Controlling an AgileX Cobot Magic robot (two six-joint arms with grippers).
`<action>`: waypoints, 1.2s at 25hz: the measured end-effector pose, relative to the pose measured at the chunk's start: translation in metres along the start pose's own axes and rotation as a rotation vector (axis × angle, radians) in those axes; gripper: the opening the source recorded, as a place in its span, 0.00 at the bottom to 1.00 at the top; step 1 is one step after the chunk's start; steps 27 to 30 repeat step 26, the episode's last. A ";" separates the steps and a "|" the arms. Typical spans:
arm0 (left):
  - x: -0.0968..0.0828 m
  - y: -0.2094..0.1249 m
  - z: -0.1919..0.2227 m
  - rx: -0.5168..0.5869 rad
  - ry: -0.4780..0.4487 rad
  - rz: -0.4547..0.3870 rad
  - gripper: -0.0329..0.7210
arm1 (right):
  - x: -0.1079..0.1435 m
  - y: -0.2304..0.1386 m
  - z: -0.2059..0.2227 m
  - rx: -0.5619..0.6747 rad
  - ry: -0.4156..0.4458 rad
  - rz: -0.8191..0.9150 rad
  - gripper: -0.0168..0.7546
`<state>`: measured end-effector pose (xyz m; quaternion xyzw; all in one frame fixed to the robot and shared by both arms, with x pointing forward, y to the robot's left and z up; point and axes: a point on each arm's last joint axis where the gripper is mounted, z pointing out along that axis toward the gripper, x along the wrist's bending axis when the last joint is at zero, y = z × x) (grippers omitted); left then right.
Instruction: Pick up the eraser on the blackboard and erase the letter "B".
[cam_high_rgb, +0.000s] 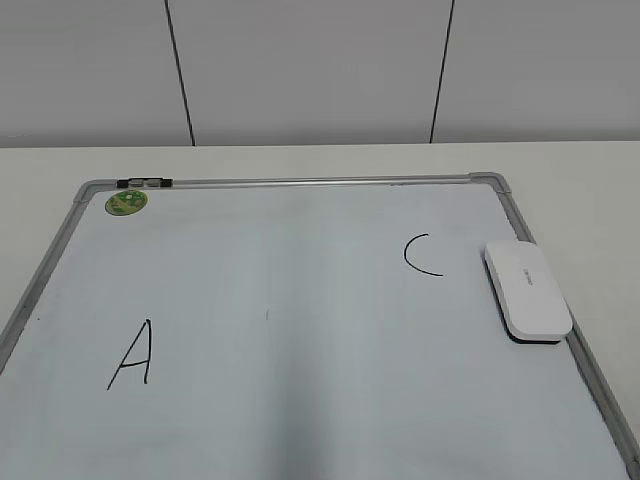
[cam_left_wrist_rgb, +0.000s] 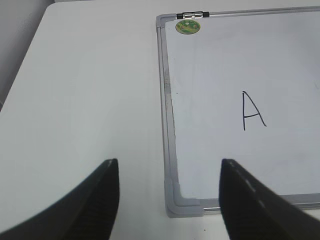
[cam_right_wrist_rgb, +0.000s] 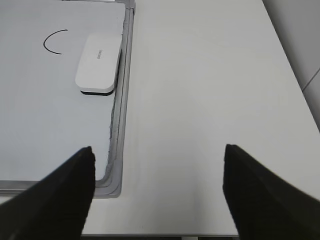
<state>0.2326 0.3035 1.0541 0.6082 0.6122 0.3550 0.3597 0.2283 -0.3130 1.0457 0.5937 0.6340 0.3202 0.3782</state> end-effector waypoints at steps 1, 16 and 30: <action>0.000 0.000 0.000 0.000 0.000 0.000 0.67 | 0.000 0.000 0.000 0.000 0.000 0.000 0.79; 0.000 0.000 0.000 0.000 0.000 0.000 0.63 | 0.000 0.000 0.000 0.000 0.000 0.000 0.79; 0.000 0.000 0.000 0.000 0.000 0.000 0.63 | 0.000 0.000 0.000 0.000 0.000 0.000 0.79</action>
